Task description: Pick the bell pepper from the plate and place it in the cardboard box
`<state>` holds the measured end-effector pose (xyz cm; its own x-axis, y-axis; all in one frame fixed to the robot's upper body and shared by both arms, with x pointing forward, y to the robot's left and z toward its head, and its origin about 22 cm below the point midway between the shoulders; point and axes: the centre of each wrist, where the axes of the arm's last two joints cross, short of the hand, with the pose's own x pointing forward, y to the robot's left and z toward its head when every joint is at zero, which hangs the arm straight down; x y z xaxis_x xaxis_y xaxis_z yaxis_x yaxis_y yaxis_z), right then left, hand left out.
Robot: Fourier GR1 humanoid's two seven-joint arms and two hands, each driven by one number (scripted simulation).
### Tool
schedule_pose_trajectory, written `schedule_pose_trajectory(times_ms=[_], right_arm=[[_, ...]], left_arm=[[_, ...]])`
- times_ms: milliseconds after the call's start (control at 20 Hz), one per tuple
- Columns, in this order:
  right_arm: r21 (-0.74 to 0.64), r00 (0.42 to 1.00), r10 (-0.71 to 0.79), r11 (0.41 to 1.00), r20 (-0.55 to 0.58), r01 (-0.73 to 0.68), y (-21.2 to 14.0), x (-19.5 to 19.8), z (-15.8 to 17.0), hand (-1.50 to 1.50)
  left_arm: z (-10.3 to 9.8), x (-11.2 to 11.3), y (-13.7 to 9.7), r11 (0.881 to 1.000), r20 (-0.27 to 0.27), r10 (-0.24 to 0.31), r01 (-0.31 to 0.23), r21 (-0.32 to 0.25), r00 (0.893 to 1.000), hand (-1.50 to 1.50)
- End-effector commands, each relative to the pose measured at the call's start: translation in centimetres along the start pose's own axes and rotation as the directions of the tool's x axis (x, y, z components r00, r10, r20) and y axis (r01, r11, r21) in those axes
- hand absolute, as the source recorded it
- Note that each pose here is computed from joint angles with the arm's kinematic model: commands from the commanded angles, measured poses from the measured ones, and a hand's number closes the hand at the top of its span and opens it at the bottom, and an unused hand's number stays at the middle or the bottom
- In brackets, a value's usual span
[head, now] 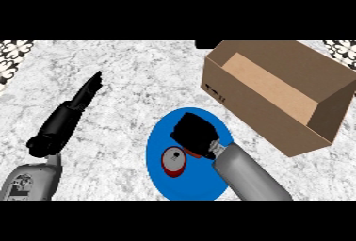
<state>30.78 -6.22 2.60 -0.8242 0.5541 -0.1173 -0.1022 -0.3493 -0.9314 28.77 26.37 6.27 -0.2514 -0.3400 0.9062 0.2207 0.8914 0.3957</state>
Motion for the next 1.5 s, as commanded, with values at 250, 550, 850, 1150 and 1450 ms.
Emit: schedule_pose_trajectory(times_ms=[250, 550, 850, 1150, 1450], right_arm=[[-0.211, 0.999, -0.046, 0.976, 0.024, 0.050, -0.9, 0.3, 0.2, 1.50], [-0.327, 0.873, -0.411, 0.889, -0.263, 0.320, -2.6, 0.3, -0.7, 1.50], [-0.463, 0.910, -0.320, 0.869, -0.265, 0.171, -7.8, 2.4, -2.5, 1.50], [-0.658, 0.802, -0.472, 0.741, -0.367, 0.135, -15.3, -0.1, -0.2, 1.50], [-0.787, 0.607, -0.663, 0.609, -0.438, 0.098, -17.2, -4.6, 1.9, 1.50]], left_arm=[[-0.6, 0.9, 0.0, 1.000, 0.008, -0.024, 0.024, 0.010, 1.000, 0.00], [-1.8, 0.4, 0.1, 0.999, 0.035, -0.005, 0.007, -0.040, 0.999, 0.00], [-0.8, 0.7, -0.7, 1.000, 0.016, 0.015, -0.014, -0.022, 1.000, 0.00], [-0.7, 0.1, 0.1, 1.000, 0.002, 0.007, -0.007, -0.019, 1.000, 0.00], [-0.1, -0.8, 0.1, 1.000, -0.006, -0.006, 0.006, 0.007, 1.000, 0.00]])
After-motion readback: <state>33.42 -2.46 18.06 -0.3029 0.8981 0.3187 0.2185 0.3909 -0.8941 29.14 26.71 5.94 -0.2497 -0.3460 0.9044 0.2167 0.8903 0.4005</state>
